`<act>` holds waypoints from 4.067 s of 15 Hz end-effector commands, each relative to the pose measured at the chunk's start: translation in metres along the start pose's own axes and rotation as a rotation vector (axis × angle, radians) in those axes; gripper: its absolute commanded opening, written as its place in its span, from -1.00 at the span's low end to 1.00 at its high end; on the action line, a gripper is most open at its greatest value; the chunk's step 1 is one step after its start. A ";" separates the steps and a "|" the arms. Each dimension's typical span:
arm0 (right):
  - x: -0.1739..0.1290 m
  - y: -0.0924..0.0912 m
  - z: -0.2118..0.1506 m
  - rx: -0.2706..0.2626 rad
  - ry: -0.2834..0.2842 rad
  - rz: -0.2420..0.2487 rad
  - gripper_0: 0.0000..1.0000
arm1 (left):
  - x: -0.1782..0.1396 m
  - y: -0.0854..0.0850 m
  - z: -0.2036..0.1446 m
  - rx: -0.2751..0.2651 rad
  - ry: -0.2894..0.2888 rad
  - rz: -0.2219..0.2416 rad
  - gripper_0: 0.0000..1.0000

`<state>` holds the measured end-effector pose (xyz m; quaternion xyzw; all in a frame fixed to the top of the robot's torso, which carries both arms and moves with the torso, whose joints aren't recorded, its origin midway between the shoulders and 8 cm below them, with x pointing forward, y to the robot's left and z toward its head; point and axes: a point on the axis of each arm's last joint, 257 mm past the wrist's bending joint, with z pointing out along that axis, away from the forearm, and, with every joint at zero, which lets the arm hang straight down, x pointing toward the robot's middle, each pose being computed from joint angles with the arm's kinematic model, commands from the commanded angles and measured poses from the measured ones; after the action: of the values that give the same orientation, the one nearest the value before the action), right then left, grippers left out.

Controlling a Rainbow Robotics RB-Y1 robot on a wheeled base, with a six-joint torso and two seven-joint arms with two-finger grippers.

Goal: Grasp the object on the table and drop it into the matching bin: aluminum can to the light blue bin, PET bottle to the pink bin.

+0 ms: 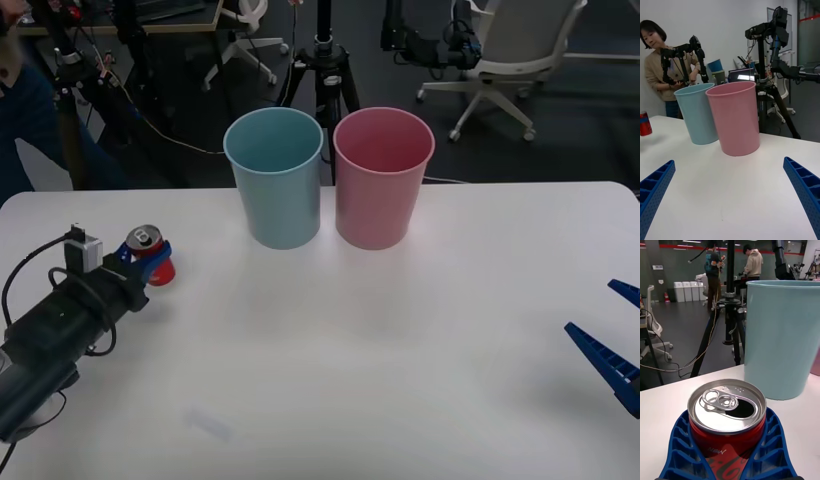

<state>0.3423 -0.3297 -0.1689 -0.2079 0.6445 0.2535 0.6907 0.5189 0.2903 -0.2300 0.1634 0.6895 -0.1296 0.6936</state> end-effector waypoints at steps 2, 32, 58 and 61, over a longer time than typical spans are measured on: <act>0.000 0.000 0.000 0.000 0.000 0.000 1.00 | -0.012 -0.008 -0.033 0.013 -0.001 -0.039 -1.00; 0.000 0.000 0.000 0.000 0.000 0.000 1.00 | -0.234 -0.094 -0.007 0.333 -0.112 0.045 -1.00; 0.000 0.000 0.000 0.000 0.000 0.000 1.00 | -0.234 -0.110 0.171 0.303 -0.087 0.074 -0.99; 0.000 0.000 0.000 0.000 0.000 0.000 1.00 | -0.234 -0.118 0.176 0.302 -0.088 0.091 -1.00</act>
<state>0.3423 -0.3297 -0.1689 -0.2079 0.6446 0.2535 0.6907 0.6280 0.1024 -0.0026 0.2896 0.6229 -0.2080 0.6963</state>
